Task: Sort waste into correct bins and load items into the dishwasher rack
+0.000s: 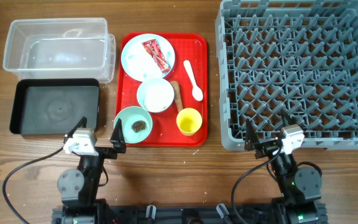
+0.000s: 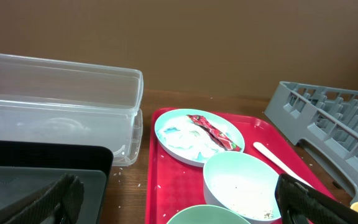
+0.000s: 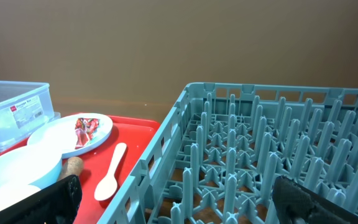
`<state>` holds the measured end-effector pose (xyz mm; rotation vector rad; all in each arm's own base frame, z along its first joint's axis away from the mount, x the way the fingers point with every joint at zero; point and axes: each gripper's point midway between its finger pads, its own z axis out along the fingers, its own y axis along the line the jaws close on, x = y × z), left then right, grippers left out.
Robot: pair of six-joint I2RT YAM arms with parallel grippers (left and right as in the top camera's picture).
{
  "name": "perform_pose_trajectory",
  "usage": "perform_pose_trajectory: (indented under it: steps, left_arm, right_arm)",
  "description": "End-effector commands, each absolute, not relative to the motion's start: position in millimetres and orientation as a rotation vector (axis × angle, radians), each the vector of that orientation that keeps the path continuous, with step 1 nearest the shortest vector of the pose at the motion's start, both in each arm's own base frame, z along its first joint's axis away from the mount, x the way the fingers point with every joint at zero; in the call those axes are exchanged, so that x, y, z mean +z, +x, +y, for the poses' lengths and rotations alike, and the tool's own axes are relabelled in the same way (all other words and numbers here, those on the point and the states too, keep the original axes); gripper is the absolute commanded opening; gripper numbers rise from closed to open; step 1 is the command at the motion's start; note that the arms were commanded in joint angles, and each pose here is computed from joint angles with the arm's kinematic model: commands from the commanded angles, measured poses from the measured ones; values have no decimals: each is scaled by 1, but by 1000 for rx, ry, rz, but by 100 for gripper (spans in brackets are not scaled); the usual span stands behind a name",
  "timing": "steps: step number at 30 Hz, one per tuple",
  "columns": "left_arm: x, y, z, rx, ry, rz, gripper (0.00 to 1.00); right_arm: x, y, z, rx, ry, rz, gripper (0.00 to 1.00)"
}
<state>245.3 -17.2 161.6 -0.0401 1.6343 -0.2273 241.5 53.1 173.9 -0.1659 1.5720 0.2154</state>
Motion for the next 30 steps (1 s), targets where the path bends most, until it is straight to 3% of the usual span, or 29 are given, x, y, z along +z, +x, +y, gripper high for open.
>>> perform_pose_trajectory:
  steps: [1,23,30]
  left_arm:
    - [161,245,-17,-217,-37,1632,100]
    - [161,245,-17,-217,-36,1632,100]
    - [165,245,-20,-235,-28,1616,100]
  right_arm:
    - [174,241,54,214,-175,1568,100]
    - [174,243,47,160,-162,1570,100]
    - [214,236,54,157,-225,1459,100]
